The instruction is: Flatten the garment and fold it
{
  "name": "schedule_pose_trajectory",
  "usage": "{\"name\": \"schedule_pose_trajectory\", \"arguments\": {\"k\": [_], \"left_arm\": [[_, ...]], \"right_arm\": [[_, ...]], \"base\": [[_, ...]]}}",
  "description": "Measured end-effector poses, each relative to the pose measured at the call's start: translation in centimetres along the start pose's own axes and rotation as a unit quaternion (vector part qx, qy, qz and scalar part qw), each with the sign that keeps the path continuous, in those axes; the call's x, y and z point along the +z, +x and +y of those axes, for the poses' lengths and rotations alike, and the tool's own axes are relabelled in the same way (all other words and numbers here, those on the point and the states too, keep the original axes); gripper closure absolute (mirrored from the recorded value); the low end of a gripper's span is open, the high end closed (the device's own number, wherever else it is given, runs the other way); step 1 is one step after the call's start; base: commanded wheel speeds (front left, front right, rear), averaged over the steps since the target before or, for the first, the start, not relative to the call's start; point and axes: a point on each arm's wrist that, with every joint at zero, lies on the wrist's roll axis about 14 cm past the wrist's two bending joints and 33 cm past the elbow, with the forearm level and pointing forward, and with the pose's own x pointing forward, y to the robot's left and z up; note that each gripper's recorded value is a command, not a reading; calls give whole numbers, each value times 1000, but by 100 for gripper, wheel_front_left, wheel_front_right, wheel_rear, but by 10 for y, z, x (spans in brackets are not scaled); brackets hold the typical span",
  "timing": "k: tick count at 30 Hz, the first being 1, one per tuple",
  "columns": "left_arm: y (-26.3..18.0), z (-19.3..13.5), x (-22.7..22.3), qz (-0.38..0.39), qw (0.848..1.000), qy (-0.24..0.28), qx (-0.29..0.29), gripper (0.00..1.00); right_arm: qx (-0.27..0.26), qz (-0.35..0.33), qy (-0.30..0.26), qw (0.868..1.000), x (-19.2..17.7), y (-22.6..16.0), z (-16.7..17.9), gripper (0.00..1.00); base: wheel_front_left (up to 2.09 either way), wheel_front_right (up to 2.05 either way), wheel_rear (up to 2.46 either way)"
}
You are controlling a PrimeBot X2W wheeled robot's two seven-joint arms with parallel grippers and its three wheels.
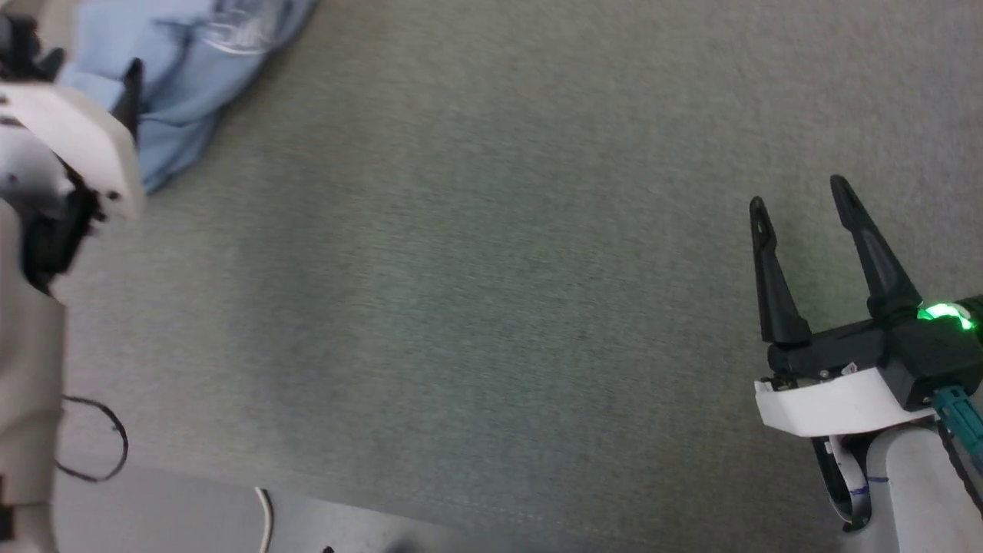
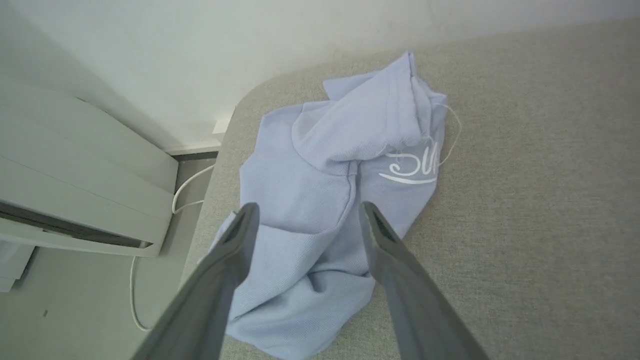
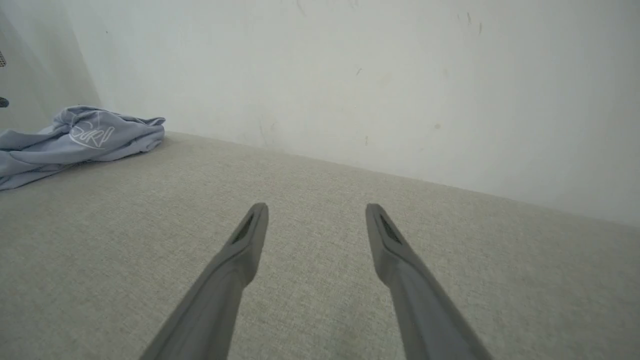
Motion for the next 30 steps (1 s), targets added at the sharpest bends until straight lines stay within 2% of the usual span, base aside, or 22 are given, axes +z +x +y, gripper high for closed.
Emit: {"name": "schedule_pose_trajectory", "arguments": {"k": [7,13,14,15,16,20,23,25,26,30], "left_arm": [[56,-20,-28,109,994,8,-32,0],[81,-27,-67,181,983,-7,-44,0],[85,-27,-68,181,982,-10,-43,22],[88,-27,-69,181,982,-12,-44,88],[91,-28,-70,180,983,-15,-45,100],[93,-19,-63,148,988,-30,-33,100],[92,-9,-58,123,992,-21,-11,100],[87,5,-34,59,998,-29,18,100],[87,5,-34,59,998,-29,18,100],[69,23,23,-56,997,-41,40,100]], "right_arm": [[-43,47,2,998,-36,-16,-32,0],[-73,87,1,994,-61,-33,-52,0],[-77,91,2,993,-64,-35,-54,0],[-80,92,1,992,-66,-37,-56,0],[-83,94,1,992,-67,-38,-58,0],[-89,94,0,992,-64,-40,-62,0],[-92,91,-4,992,-60,-41,-64,0],[-99,81,-10,992,-48,-43,-68,0],[-99,81,-10,992,-48,-43,-68,0],[-104,64,-19,992,-28,-48,-69,0]], "base": [[0,0,0],[0,0,0],[0,0,0],[0,0,0],[0,0,0],[0,0,0],[0,0,0],[0,0,0],[0,0,0],[0,0,0]]}}
